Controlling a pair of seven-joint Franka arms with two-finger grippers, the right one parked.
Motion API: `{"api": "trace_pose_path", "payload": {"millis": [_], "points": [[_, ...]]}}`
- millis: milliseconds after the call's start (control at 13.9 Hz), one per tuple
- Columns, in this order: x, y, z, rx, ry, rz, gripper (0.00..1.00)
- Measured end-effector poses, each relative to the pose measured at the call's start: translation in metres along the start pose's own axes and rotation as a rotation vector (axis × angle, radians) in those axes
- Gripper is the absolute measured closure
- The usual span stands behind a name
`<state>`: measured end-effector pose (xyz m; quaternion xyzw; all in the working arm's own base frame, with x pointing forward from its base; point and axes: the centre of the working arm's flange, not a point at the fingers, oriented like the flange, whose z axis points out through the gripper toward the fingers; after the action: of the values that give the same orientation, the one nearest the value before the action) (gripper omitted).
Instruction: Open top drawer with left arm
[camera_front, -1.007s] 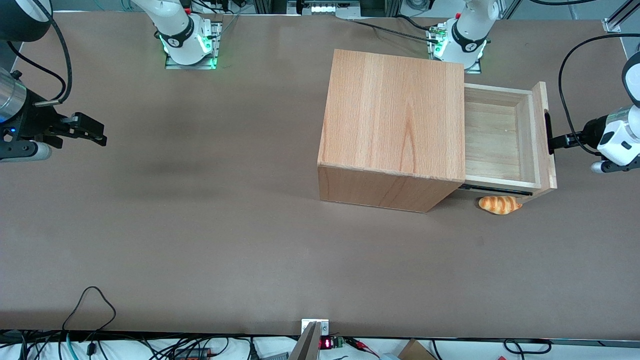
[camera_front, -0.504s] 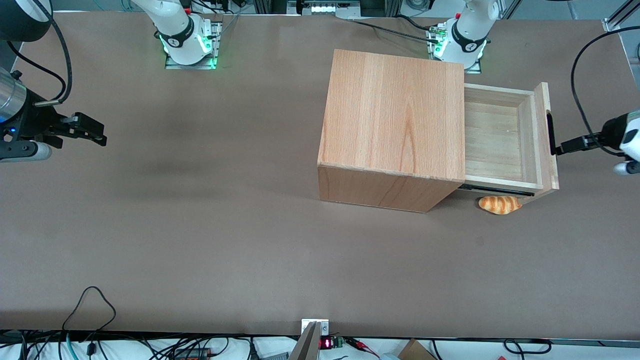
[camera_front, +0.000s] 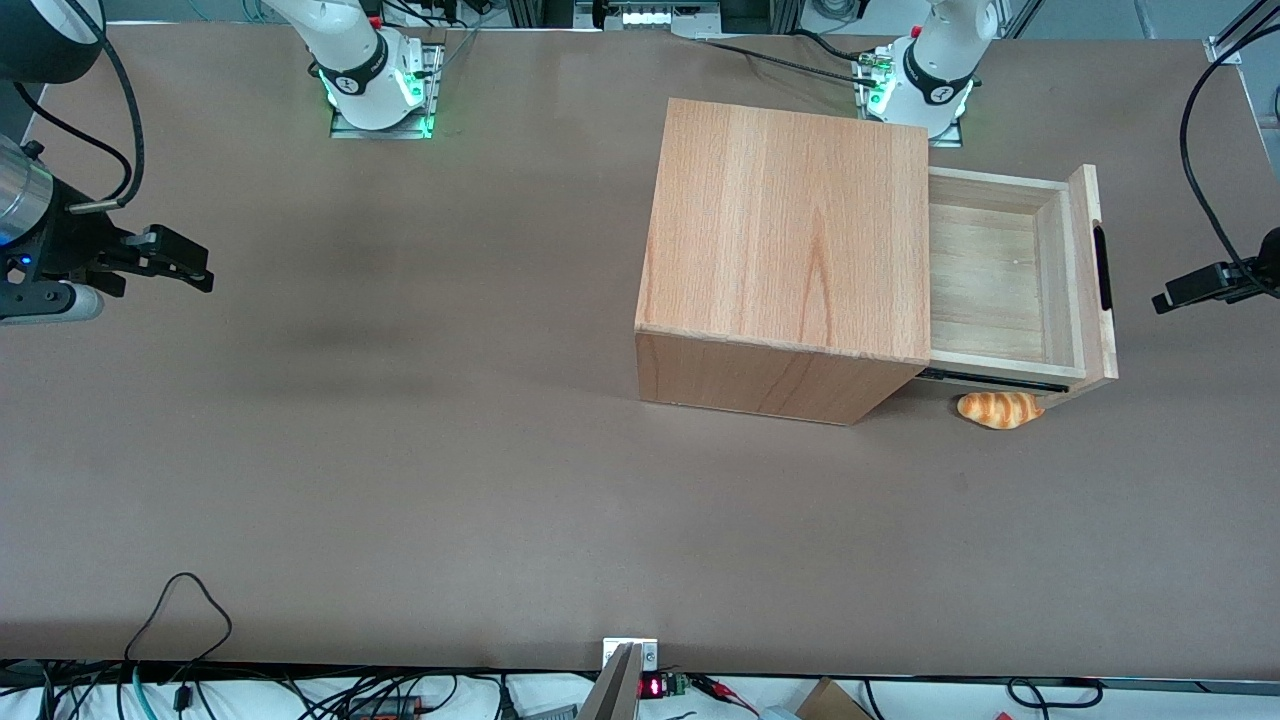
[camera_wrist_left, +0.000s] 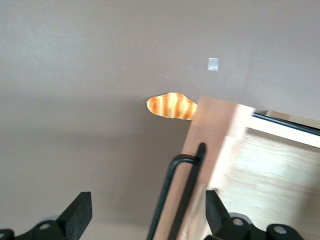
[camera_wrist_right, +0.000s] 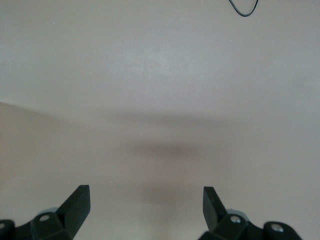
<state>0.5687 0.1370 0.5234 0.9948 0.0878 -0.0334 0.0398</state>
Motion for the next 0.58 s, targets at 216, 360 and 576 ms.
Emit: {"api": "trace_pose_path", "payload": {"millis": [216,360,576], "points": [[0.001,0.031,-0.025,0.0,0.025,0.019,0.0],[-0.001,0.045,-0.039,-0.001,0.029,0.037,0.0],[-0.009,0.057,-0.059,0.001,0.03,0.058,0.0]]}}
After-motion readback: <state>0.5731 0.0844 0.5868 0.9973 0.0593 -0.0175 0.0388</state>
